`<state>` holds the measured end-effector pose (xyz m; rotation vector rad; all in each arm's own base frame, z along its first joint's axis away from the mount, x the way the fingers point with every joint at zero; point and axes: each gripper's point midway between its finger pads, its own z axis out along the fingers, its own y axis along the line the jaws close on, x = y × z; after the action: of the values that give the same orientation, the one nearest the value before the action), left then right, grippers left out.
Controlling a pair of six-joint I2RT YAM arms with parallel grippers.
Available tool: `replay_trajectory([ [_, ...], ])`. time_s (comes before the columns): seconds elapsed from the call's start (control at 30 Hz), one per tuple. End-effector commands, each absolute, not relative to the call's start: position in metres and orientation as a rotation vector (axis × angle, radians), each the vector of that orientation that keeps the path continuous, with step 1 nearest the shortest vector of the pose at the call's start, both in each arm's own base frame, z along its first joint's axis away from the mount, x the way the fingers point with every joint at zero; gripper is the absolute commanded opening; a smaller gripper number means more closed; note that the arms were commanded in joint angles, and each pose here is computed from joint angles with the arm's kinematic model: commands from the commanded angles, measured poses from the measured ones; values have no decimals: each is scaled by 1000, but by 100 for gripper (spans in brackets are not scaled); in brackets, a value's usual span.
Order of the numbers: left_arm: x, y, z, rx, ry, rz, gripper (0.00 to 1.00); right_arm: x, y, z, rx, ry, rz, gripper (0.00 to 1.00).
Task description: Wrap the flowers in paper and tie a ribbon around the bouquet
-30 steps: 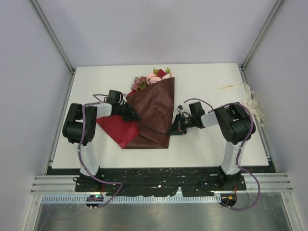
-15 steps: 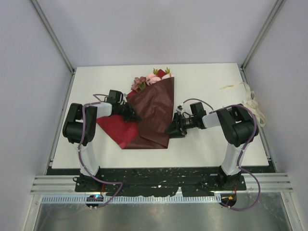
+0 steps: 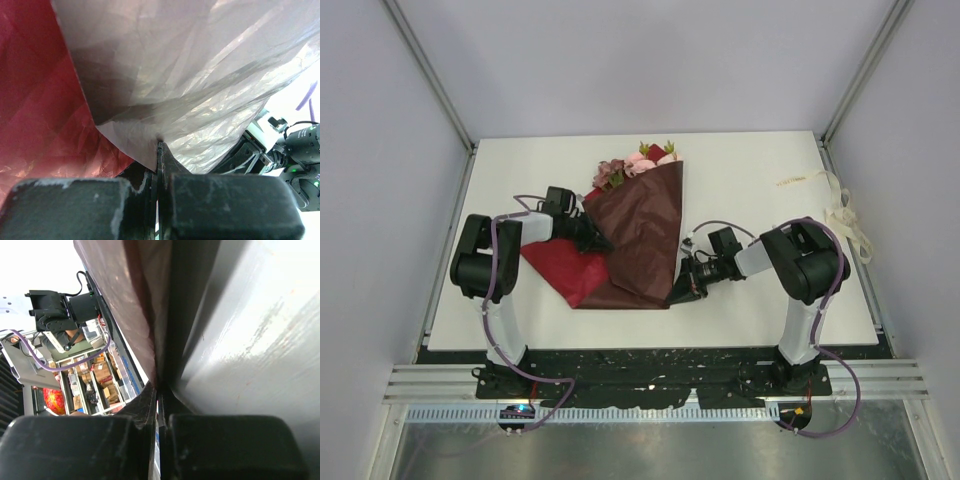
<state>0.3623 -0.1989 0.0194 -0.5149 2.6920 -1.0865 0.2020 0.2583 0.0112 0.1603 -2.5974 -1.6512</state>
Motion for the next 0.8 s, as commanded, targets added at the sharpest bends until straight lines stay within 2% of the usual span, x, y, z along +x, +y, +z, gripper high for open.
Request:
replay_trajectory([
  [0.0,364,-187,8,-505,2714,-966,0,197,249,-11,99,-2671,-1528,6],
  [0.03,364,-188,8,-505,2715,-967,0,197,249,-12,99,-2674,-1517,6],
  [0.1,363,-187,8,-508,2716,-968,0,198,248,-9,113,-2672,-1495,32],
  [0.13,363,-188,8,-504,2718,-968,0,197,246,-7,121,-2663,-1480,52],
  [0.17,363,-187,7,-501,2721,-962,0,195,242,1,172,-2655,-1464,53],
  [0.33,363,-187,7,-510,2728,-953,0,245,238,75,490,-2870,-1545,43],
  [0.37,364,-187,7,-513,2728,-950,0,258,242,90,511,-2903,-1580,38],
  [0.5,364,-186,8,-510,2735,-942,0,295,264,126,561,-3042,-1659,33],
  [0.77,366,-187,9,-506,2742,-944,0,358,351,128,471,-3101,-1805,20],
])
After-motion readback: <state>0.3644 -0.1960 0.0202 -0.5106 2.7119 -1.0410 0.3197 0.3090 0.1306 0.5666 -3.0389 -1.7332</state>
